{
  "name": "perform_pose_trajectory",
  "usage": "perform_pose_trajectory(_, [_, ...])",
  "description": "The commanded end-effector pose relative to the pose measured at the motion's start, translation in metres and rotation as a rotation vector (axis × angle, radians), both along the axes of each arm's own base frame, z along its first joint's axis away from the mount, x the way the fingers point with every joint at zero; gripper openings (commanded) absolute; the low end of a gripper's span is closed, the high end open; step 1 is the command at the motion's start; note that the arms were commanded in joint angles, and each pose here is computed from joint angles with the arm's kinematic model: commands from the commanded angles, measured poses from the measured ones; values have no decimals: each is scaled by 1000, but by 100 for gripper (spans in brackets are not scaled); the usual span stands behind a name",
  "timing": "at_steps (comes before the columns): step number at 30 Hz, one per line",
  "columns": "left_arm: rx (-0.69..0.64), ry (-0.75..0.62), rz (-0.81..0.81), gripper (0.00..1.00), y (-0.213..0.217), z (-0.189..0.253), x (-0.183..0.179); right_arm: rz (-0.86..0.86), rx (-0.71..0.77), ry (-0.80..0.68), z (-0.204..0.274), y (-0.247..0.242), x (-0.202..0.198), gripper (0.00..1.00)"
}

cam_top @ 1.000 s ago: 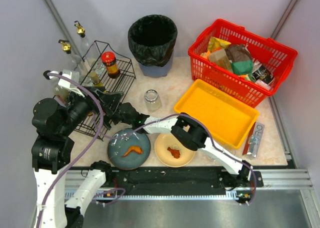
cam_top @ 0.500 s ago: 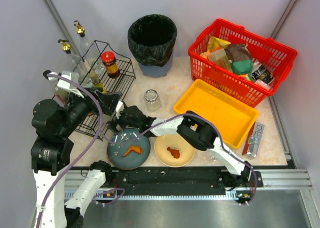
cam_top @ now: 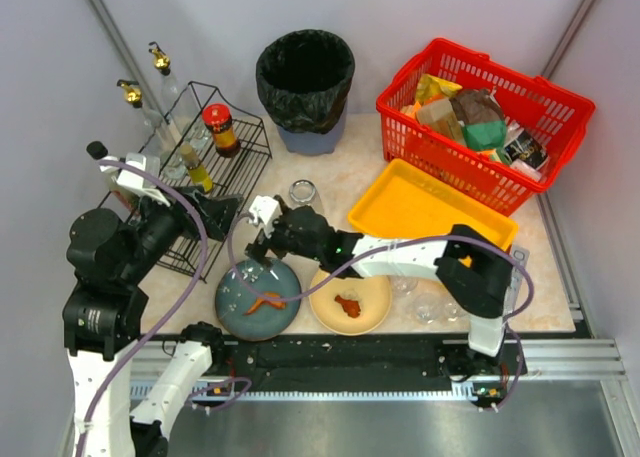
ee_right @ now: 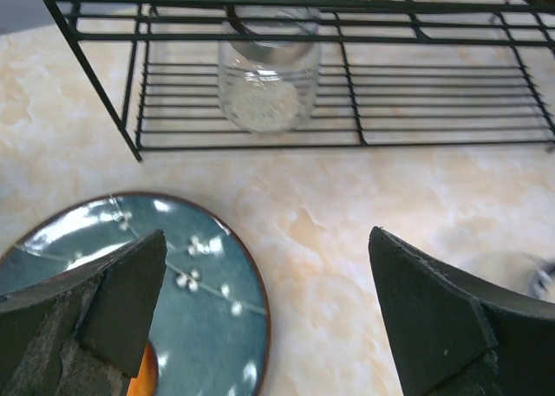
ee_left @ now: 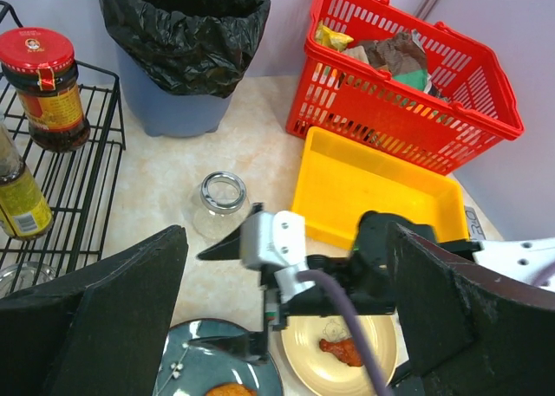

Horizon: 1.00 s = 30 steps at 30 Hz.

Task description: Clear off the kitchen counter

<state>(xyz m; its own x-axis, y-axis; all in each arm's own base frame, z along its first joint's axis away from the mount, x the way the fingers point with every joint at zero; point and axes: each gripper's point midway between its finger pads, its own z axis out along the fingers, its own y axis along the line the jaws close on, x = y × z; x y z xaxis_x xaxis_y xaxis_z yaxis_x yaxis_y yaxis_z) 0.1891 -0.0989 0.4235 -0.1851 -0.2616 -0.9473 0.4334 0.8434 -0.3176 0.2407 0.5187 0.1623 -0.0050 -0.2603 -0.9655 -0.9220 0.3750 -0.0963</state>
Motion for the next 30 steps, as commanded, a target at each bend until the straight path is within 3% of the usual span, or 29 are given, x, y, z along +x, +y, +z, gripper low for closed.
perform_pose_trajectory(1, [2,-28,16,99,3,4,0,-133,-88,-25,7,-47,3,97])
perform_pose_trajectory(6, [-14,-23,27,99,4,1,2,-371,-128,10,4,-95,27,99])
perform_pose_trajectory(12, [-16,-17,29,99,3,-2,4,-615,-66,104,0,-127,70,99])
perform_pose_trajectory(23, [-9,0,15,99,0,-6,13,-635,-52,154,-28,-101,130,99])
perform_pose_trajectory(30, [6,22,13,99,0,-14,18,-644,-10,207,-43,-99,147,99])
